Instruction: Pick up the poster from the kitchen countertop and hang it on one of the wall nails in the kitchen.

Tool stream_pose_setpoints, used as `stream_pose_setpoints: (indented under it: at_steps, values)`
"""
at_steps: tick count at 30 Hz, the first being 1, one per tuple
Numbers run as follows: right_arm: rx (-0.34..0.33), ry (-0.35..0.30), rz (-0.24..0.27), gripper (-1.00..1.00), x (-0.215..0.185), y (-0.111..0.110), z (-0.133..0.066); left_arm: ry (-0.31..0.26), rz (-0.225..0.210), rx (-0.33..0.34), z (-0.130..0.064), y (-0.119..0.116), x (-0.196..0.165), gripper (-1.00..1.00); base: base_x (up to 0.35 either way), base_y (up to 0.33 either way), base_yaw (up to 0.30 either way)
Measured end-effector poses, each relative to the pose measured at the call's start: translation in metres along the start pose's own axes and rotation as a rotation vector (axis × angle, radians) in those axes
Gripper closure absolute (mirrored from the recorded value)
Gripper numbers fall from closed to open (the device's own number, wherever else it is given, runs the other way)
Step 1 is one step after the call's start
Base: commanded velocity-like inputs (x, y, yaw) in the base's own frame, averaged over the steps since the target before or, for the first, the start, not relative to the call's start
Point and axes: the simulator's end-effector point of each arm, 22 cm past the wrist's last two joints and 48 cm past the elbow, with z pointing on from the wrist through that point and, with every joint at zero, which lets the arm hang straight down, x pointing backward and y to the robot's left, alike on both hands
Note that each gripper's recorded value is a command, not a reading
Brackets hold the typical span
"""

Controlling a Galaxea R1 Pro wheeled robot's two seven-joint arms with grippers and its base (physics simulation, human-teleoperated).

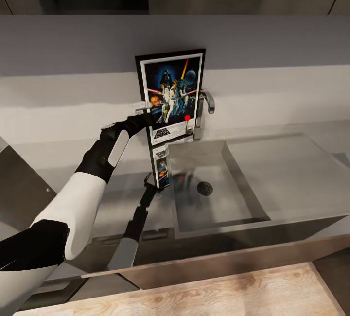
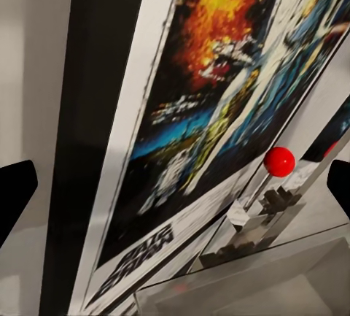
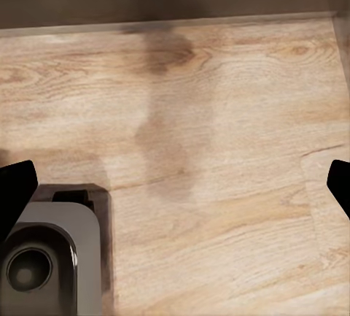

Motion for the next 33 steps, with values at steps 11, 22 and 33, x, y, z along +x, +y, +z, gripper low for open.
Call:
stream_pose_setpoints:
  at_steps: [11,22,33]
  values:
    - [-0.001,0.004,-0.001,-1.00,0.001,0.000,0.000,-0.027,0.004,0.007,-0.002,-0.003,-0.012,-1.00,0.000,0.000,0.000]
    - [-0.001,0.004,-0.001,-1.00,0.002,0.000,-0.001,-0.037,0.006,0.009,-0.003,-0.004,-0.016,-1.00,0.061,0.000,0.000]
    - [-0.001,0.004,-0.001,-1.00,0.002,0.000,0.000,-0.038,0.005,0.009,-0.003,-0.004,-0.016,-1.00,0.040,0.000,0.000]
